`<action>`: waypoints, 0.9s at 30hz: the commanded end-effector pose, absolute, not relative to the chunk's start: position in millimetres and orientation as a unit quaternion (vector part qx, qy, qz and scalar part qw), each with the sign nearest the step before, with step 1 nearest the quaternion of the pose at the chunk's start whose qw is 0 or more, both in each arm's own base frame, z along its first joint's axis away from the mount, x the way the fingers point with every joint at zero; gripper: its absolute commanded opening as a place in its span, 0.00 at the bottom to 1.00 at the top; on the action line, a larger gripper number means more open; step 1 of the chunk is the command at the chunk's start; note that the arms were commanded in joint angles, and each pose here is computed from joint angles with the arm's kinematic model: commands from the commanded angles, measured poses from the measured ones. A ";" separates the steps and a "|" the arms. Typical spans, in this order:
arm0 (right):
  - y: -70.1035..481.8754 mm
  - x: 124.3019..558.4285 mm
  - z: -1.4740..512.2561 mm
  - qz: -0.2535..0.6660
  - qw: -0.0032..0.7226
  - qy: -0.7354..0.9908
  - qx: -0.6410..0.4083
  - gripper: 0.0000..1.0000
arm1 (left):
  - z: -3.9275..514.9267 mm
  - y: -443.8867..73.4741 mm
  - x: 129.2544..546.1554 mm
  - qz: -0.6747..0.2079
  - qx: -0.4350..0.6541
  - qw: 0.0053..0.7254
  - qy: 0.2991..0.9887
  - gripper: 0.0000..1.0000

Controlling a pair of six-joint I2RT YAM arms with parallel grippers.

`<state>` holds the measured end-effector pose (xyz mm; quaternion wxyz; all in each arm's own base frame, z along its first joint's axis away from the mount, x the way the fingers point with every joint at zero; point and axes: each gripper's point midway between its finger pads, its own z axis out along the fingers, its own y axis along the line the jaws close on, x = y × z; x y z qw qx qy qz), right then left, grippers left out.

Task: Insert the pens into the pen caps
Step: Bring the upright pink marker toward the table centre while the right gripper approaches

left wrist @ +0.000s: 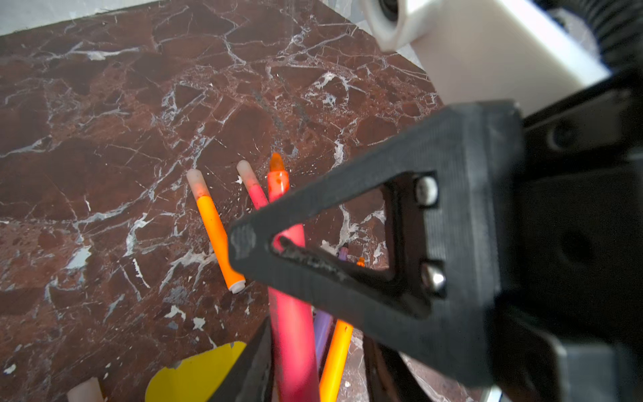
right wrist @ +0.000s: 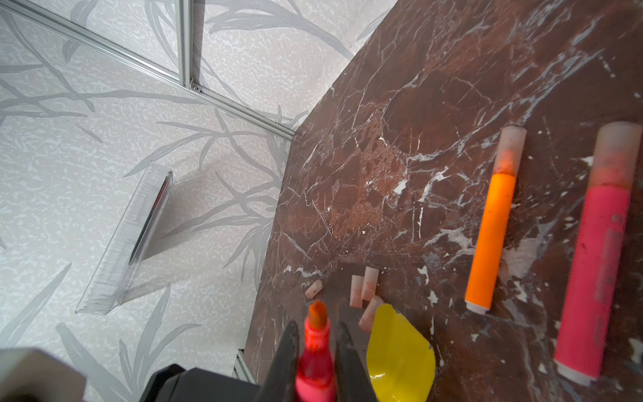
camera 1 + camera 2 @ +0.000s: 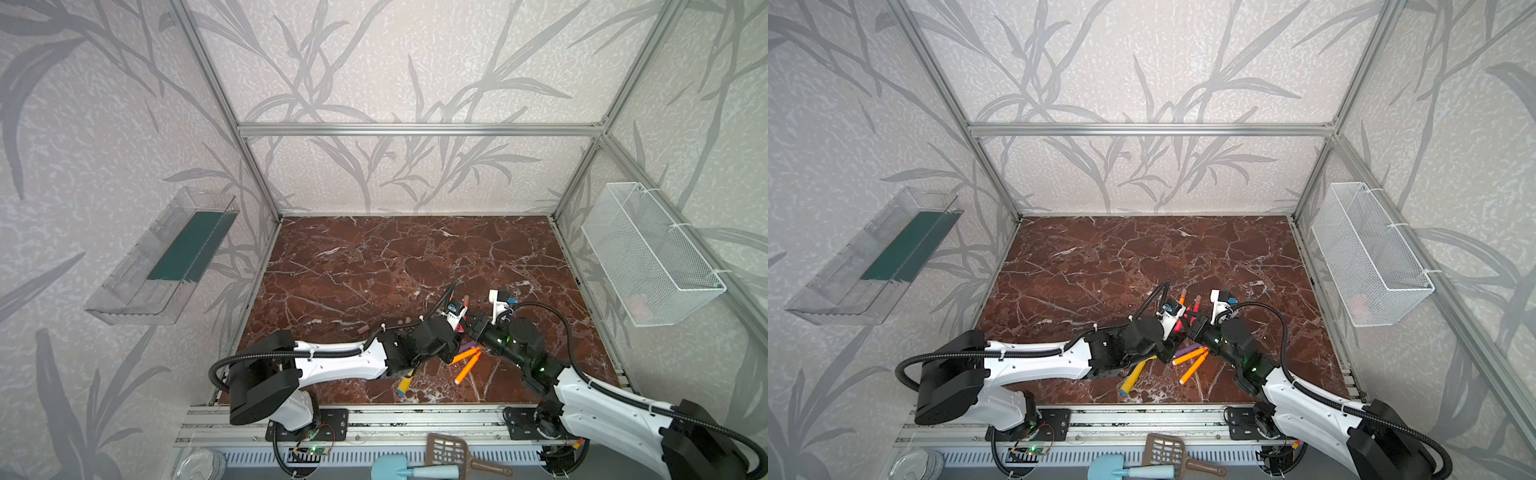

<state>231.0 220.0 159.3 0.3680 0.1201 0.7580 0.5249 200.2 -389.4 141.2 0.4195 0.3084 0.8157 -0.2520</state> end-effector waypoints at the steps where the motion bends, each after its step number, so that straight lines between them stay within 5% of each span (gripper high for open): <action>1: 220.8 225.2 172.5 0.551 0.377 0.735 0.120 0.00 | 138.6 -395.5 202.1 -0.254 0.312 0.434 0.806 0.43; 11: 211.9 216.7 176.2 0.549 0.393 0.726 0.129 0.00 | 134.9 -400.4 203.6 -0.258 0.312 0.436 0.803 0.34; 16: 211.8 217.5 174.1 0.539 0.396 0.732 0.127 0.00 | 135.8 -401.2 203.3 -0.260 0.311 0.434 0.805 0.13; 21: 217.1 221.0 174.8 0.528 0.395 0.742 0.117 0.23 | 135.9 -395.6 209.2 -0.250 0.294 0.435 0.813 0.00; 27: 220.1 227.5 169.9 0.491 0.397 0.769 0.105 0.50 | 137.6 -331.8 248.7 -0.227 0.194 0.431 0.851 0.00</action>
